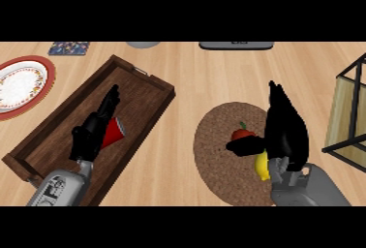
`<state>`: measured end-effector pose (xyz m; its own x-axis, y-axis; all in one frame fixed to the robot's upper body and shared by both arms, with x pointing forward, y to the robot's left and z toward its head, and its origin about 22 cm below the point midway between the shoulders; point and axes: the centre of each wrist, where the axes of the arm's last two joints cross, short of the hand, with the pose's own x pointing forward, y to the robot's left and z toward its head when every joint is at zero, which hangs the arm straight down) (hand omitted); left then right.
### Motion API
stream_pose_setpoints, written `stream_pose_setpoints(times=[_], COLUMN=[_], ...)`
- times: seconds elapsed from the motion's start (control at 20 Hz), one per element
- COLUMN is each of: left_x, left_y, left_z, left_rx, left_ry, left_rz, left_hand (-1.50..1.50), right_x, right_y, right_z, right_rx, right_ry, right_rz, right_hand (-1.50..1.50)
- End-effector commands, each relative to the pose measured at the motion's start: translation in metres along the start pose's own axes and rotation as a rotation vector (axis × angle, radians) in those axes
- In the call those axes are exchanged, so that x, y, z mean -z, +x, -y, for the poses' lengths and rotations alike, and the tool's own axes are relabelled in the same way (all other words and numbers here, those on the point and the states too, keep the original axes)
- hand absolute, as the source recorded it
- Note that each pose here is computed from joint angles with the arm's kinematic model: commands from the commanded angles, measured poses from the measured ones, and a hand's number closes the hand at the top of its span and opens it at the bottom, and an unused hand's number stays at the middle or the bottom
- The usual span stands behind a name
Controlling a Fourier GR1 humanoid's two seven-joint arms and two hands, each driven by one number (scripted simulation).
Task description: Pick the bell pepper from the placemat and place it in the tiered shelf
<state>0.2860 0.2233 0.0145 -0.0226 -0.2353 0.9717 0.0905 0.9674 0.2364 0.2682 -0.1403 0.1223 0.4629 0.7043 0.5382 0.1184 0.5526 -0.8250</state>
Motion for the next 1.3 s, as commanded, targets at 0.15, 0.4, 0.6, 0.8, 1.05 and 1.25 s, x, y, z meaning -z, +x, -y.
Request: stream_pose_setpoints(times=[0.15, 0.4, 0.6, 0.8, 1.05, 1.25], left_x=[-0.008, -0.007, -0.009, -0.001, -0.001, 0.004], left_y=[-0.006, -0.006, 0.003, -0.001, 0.008, 0.002], left_z=[-0.011, -0.007, -0.012, 0.01, -0.012, -0.004], left_rx=[-0.013, 0.002, -0.012, 0.001, 0.004, 0.008], left_ry=[0.005, 0.004, 0.011, 0.001, 0.004, 0.002], left_rz=[-0.006, 0.004, 0.006, -0.007, -0.002, 0.004], left_hand=[0.0, 0.0, 0.0, 0.0, 0.0, 0.0], right_x=[-0.015, -0.01, -0.006, -0.005, 0.003, 0.014], right_y=[0.024, 0.015, 0.017, 0.023, -0.002, 0.005], right_z=[-0.02, -0.022, -0.024, -0.029, -0.057, -0.031], right_rx=[-0.033, -0.057, -0.061, -0.083, -0.106, -0.122], right_ry=[-0.004, 0.008, 0.018, 0.024, 0.033, 0.04], right_rz=[-0.232, -0.258, -0.278, -0.278, -0.304, -0.302], right_hand=[-1.5, -1.5, -1.5, -1.5, -1.5, -1.5])
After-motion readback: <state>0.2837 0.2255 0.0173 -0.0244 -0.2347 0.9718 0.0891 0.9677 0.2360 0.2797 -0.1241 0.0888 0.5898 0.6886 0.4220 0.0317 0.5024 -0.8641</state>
